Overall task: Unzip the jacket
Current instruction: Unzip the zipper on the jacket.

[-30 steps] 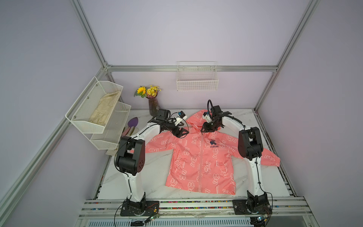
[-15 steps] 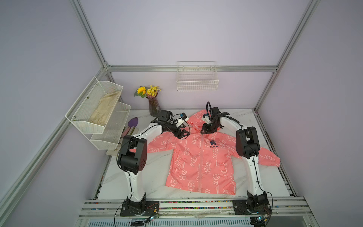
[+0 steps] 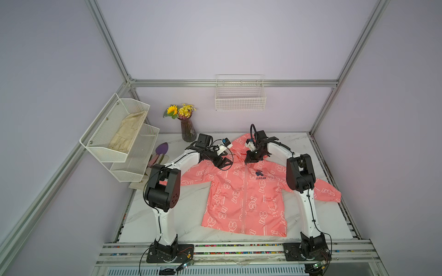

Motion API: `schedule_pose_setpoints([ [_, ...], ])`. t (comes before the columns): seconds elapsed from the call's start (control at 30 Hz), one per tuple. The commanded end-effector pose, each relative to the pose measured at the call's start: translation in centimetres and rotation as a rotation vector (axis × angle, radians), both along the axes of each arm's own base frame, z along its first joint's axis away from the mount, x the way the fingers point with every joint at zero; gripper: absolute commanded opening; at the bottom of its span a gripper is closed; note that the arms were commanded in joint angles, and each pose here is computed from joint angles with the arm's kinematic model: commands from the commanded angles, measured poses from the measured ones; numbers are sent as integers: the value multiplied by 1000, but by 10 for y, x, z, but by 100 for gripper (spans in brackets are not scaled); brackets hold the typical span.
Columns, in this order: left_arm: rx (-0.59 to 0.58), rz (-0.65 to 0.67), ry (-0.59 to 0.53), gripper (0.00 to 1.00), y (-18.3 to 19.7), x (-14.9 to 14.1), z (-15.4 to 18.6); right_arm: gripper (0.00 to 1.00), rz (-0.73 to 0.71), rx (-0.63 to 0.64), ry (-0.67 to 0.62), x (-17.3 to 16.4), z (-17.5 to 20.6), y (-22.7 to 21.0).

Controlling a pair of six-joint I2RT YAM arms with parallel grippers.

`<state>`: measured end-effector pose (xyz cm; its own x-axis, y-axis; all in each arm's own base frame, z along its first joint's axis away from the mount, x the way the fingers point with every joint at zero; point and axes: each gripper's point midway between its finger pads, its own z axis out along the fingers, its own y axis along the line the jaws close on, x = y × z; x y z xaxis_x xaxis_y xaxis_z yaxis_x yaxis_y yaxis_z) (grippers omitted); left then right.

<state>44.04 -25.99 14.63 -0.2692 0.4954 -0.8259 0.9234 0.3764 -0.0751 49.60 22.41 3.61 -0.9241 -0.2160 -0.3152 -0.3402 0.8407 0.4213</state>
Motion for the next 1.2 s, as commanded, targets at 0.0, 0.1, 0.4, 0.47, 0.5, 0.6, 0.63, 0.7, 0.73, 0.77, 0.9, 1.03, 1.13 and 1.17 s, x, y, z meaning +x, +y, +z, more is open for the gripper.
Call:
schedule_pose_setpoints([
  [0.0,-19,-27,-75,72,-6,10,17,11,16,11,-42,7,9,6],
  [0.1,-20,-29,-72,71,-6,10,16,10,15,10,-45,8,10,5],
  [0.4,-25,-35,-60,70,-7,9,13,17,13,8,-60,16,10,7],
  [0.47,-26,-35,-59,70,-7,9,13,18,17,5,-58,18,9,8],
  [0.5,-25,-34,-57,70,-7,9,12,19,18,5,-57,18,9,8],
  [0.6,-25,-35,-59,70,-7,8,13,21,25,15,-66,19,13,9],
  [0.63,-25,-35,-59,70,-7,8,13,21,26,16,-65,19,13,10],
  [0.7,-26,-35,-57,70,-7,8,12,21,28,17,-62,18,13,10],
  [0.73,-27,-37,-56,70,-7,8,12,21,29,15,-59,17,13,10],
  [0.77,-28,-39,-54,70,-8,8,12,21,30,14,-55,16,12,9],
  [0.9,-32,-42,-50,70,-8,7,11,20,35,5,-43,13,8,8],
  [1.03,-31,-41,-48,70,-8,8,11,19,34,-2,-36,11,6,7],
  [1.13,-30,-37,-45,70,-8,8,10,18,33,-4,-36,10,8,6],
  [1.17,-30,-37,-45,70,-8,8,10,17,32,-5,-35,9,8,6],
])
